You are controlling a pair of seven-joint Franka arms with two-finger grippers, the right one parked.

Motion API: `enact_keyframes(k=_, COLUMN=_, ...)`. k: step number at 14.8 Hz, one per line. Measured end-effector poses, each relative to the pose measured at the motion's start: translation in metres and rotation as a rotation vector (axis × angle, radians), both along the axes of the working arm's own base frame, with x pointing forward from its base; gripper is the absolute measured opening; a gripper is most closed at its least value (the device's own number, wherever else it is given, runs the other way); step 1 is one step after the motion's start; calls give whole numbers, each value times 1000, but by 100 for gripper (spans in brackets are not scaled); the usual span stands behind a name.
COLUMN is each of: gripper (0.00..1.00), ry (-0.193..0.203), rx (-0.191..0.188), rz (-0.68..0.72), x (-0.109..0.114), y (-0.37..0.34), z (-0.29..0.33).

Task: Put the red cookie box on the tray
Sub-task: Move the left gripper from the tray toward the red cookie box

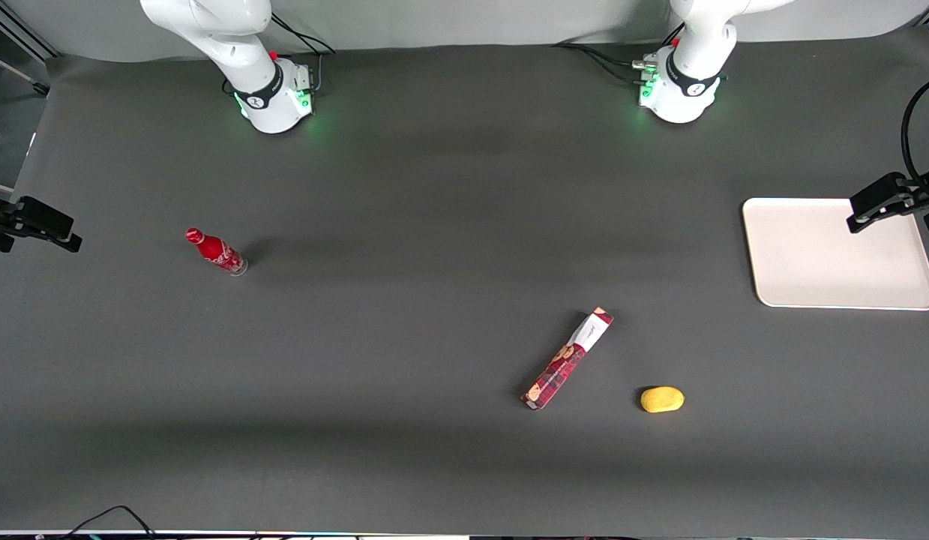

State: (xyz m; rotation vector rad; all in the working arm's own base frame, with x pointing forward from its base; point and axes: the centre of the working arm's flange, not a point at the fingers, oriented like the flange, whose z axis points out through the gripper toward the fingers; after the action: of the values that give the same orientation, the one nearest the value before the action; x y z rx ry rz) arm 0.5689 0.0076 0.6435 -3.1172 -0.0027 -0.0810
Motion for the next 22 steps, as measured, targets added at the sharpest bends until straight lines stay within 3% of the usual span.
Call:
enact_keyframes(k=7, gripper=100, ry=13, rx=0, rz=-10, x=-3, y=-3, z=1)
enact_keyframes(k=10, gripper=100, ry=67, rx=0, rz=-74, x=-2, y=-36, z=-16)
enact_keyframes(k=13, gripper=100, ry=118, rx=-4, rz=-185, x=14, y=-98, z=-63)
enact_keyframes(k=17, gripper=100, ry=128, rx=7, rz=-331, x=41, y=-165, z=-131)
enact_keyframes(k=22, gripper=100, ry=81, rx=-68, rz=-490, x=64, y=-227, z=-203)
